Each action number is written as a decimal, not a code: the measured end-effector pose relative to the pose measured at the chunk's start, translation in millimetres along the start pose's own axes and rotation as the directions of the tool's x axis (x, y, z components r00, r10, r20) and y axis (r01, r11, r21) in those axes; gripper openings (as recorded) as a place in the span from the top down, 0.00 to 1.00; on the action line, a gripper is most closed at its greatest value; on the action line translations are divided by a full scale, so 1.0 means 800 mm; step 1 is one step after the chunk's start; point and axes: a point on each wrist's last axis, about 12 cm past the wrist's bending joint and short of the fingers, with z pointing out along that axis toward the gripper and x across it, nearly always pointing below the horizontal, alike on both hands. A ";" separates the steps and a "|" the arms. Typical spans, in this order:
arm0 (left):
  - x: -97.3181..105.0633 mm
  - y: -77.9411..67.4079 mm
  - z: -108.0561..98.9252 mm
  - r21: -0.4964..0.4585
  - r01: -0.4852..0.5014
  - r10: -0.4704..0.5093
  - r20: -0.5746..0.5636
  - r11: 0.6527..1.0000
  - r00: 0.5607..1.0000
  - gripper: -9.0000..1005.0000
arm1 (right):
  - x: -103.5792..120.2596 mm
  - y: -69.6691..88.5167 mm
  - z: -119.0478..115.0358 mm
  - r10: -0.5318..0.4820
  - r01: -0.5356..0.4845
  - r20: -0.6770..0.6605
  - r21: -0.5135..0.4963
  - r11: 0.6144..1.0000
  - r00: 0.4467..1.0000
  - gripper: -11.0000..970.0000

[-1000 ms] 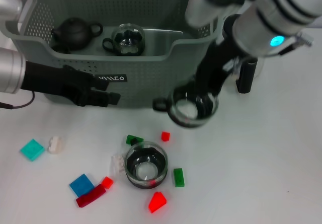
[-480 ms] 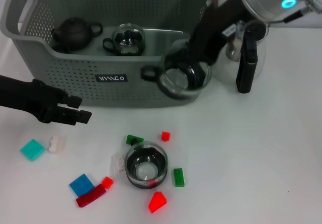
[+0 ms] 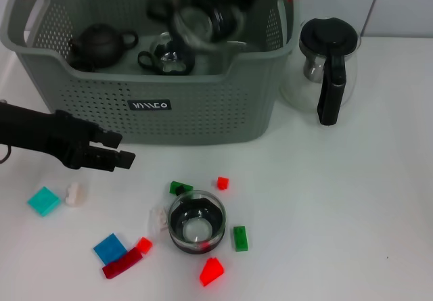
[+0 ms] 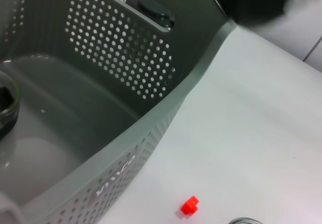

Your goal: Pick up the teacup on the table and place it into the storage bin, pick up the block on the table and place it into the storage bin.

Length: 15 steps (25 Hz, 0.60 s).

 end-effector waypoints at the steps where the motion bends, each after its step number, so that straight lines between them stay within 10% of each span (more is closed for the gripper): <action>1: 0.000 0.000 0.000 0.000 0.000 0.000 0.000 1.000 1.000 0.43 | -0.001 -0.004 0.003 0.006 -0.006 0.016 0.021 1.000 1.000 0.94; 15: 0.001 -0.007 0.014 0.030 -0.001 0.000 0.002 1.000 1.000 0.43 | 0.005 -0.029 0.081 0.073 -0.073 0.012 0.106 0.992 0.997 0.94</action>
